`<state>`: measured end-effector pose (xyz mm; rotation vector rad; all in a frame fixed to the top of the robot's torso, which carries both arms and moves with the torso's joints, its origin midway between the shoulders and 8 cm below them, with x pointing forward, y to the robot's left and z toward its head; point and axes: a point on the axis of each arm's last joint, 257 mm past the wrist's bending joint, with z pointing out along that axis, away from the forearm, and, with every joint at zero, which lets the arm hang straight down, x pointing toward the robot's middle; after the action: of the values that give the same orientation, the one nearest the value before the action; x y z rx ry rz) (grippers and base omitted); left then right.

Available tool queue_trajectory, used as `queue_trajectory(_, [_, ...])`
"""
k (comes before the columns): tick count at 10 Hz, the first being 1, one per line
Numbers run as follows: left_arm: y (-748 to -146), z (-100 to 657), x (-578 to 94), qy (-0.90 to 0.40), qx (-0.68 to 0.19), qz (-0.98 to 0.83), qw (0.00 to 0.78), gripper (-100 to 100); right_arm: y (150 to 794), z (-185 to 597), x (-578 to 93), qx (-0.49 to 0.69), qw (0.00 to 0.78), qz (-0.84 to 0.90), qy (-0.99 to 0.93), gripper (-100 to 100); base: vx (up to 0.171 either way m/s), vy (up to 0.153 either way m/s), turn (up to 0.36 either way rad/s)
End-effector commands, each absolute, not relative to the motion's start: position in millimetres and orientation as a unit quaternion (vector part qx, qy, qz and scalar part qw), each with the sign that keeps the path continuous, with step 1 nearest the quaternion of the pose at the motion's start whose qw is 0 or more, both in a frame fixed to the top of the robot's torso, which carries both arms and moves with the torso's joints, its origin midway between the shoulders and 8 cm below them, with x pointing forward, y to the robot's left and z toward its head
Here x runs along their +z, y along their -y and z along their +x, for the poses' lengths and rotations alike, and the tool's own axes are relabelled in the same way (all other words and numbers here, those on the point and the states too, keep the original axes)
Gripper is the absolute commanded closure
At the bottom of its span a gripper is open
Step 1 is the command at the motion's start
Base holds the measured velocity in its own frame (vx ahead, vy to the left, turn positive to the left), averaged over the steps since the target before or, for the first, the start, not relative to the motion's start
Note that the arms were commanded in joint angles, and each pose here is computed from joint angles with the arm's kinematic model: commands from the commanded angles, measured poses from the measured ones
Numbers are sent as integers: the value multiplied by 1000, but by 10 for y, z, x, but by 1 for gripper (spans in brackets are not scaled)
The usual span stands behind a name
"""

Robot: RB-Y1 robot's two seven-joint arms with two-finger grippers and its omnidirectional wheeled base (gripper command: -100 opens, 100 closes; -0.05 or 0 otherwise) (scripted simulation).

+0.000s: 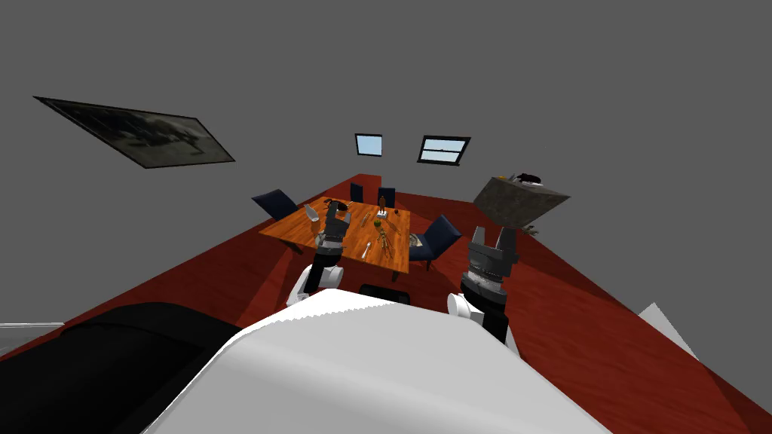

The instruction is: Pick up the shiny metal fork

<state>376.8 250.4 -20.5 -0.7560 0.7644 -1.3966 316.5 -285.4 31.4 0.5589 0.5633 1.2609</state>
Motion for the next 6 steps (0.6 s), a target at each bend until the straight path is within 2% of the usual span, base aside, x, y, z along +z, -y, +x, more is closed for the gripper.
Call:
queue_trajectory(1, [-2560,3809,-256,-339,-610,-336,632,-100,2854,3165,314,574,735,254,-256,0,-9,-2,-193])
queue_trajectory(6, [-2905,4011,-531,-355,-597,-373,615,-100,2853,3165,315,574,735,254,-256,0,-26,7,-303])
